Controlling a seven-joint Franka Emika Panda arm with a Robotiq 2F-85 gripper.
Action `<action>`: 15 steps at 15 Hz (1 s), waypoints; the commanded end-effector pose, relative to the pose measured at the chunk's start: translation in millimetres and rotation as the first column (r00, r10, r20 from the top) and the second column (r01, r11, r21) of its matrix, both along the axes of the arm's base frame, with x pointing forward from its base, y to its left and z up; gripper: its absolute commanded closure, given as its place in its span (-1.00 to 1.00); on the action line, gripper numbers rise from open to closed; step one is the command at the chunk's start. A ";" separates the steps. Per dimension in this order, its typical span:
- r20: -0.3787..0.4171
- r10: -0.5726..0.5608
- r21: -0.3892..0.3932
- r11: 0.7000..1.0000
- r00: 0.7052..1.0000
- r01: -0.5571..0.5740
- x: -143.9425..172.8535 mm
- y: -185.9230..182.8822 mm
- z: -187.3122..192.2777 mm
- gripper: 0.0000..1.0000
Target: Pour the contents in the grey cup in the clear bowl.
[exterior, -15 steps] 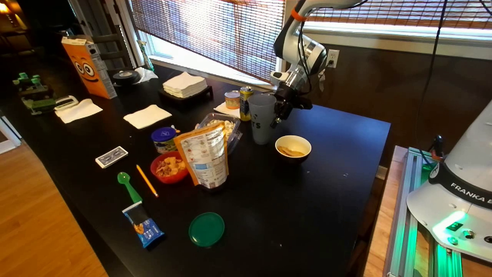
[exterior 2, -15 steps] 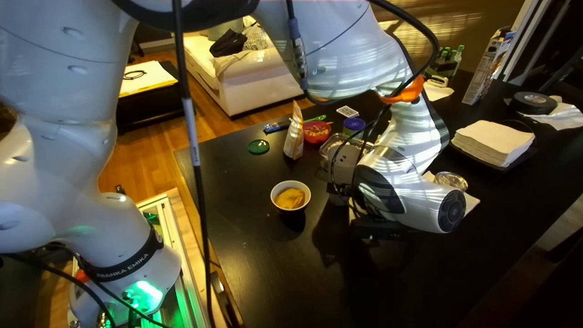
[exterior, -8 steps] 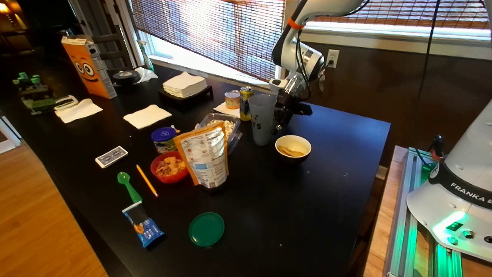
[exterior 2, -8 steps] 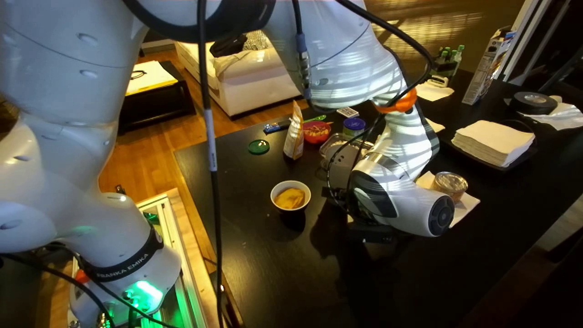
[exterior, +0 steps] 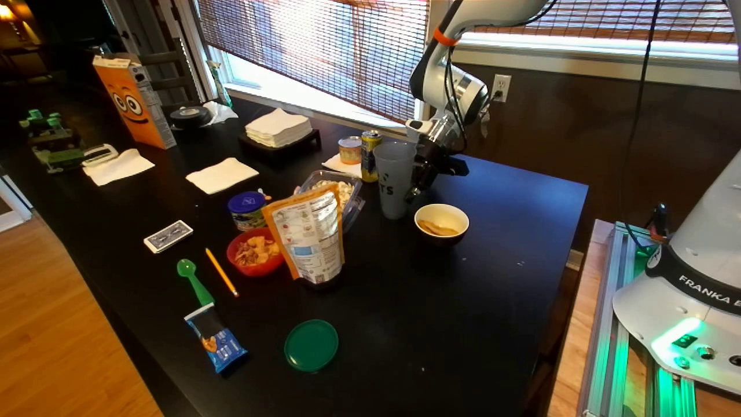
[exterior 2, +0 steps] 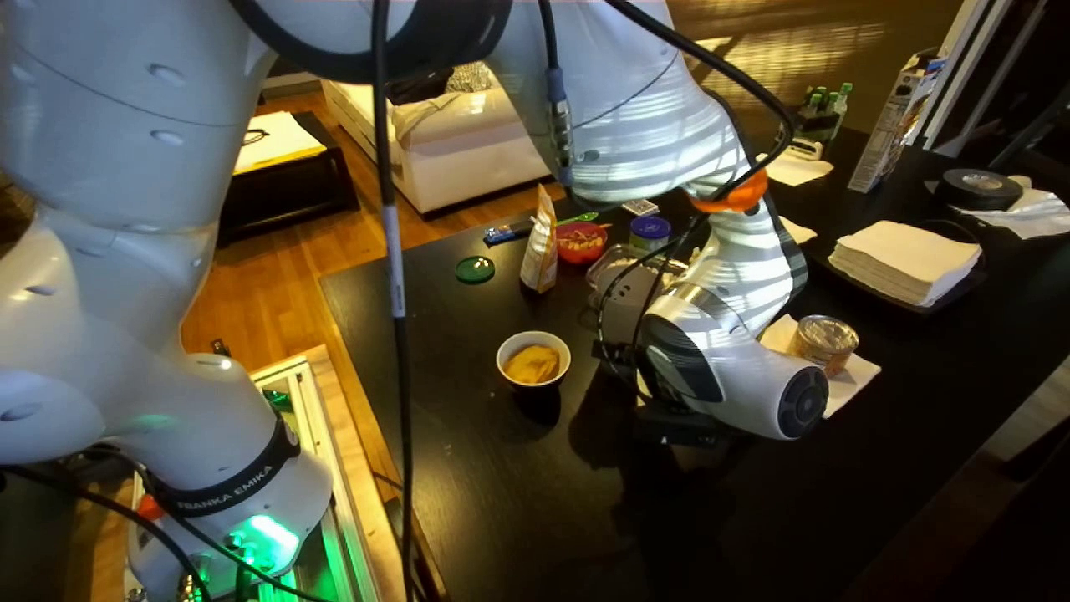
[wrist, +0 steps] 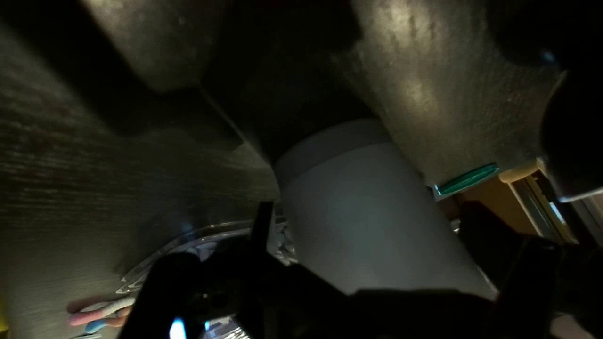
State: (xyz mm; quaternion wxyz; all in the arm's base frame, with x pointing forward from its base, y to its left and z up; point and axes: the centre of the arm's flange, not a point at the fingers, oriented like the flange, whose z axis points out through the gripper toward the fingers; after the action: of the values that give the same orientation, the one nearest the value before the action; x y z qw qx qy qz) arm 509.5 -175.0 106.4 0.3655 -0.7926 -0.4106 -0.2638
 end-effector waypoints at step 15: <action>0.016 -0.072 0.037 0.997 0.997 0.071 9.1 7.1 -23.0 -1.00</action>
State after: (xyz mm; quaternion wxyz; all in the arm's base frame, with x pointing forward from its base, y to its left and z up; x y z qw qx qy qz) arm 512.1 -169.6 93.0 0.3745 -0.7989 -0.3850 -0.2707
